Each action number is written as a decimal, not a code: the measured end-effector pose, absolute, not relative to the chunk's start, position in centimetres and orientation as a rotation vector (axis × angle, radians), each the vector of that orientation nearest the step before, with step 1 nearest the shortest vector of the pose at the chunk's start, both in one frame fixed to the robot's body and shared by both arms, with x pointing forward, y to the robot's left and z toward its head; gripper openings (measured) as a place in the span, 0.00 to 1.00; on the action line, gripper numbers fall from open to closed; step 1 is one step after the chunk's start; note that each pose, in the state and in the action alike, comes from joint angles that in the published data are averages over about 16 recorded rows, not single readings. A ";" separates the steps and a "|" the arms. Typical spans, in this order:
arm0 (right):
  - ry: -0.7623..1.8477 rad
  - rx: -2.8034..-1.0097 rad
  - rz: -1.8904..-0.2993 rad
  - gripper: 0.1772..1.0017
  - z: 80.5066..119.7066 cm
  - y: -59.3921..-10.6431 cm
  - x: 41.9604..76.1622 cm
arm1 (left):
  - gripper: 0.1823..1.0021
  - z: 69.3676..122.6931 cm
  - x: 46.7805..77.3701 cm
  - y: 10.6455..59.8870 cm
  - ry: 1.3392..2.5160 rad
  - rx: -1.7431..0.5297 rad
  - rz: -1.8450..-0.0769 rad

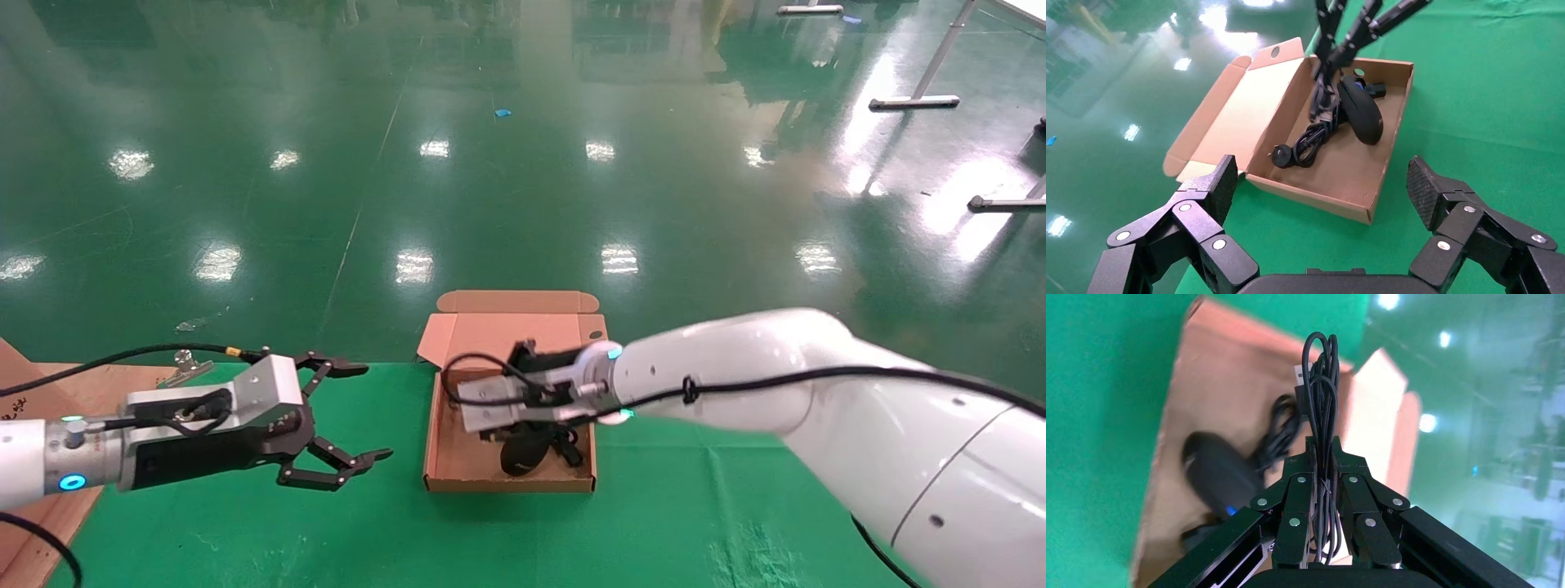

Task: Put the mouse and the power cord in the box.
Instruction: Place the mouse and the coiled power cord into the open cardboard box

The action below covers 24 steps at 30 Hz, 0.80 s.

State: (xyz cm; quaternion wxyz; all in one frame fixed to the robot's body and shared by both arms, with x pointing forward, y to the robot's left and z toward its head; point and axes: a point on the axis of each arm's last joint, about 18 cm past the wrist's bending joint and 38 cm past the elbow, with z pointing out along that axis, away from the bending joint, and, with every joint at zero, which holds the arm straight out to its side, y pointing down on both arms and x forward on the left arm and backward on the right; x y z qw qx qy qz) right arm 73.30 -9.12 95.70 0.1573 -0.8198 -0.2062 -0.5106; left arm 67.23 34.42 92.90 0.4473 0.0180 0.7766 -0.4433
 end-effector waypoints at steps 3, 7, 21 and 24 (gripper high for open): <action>-0.569 -2.364 -1.459 0.05 94.6 -9.5 73.7 | 1.00 92.6 67.5 34.4 1.923 0.042 -1.100; -0.546 -2.385 -1.449 0.05 93.5 -10.0 74.0 | 1.00 92.5 67.6 34.2 1.922 0.043 -1.104; -0.528 -2.391 -1.432 0.15 93.1 -10.2 74.0 | 1.00 92.6 67.6 34.1 1.921 0.046 -1.110; -0.509 -2.385 -1.405 0.21 92.9 -10.4 73.7 | 1.00 92.7 67.5 33.9 1.918 0.047 -1.125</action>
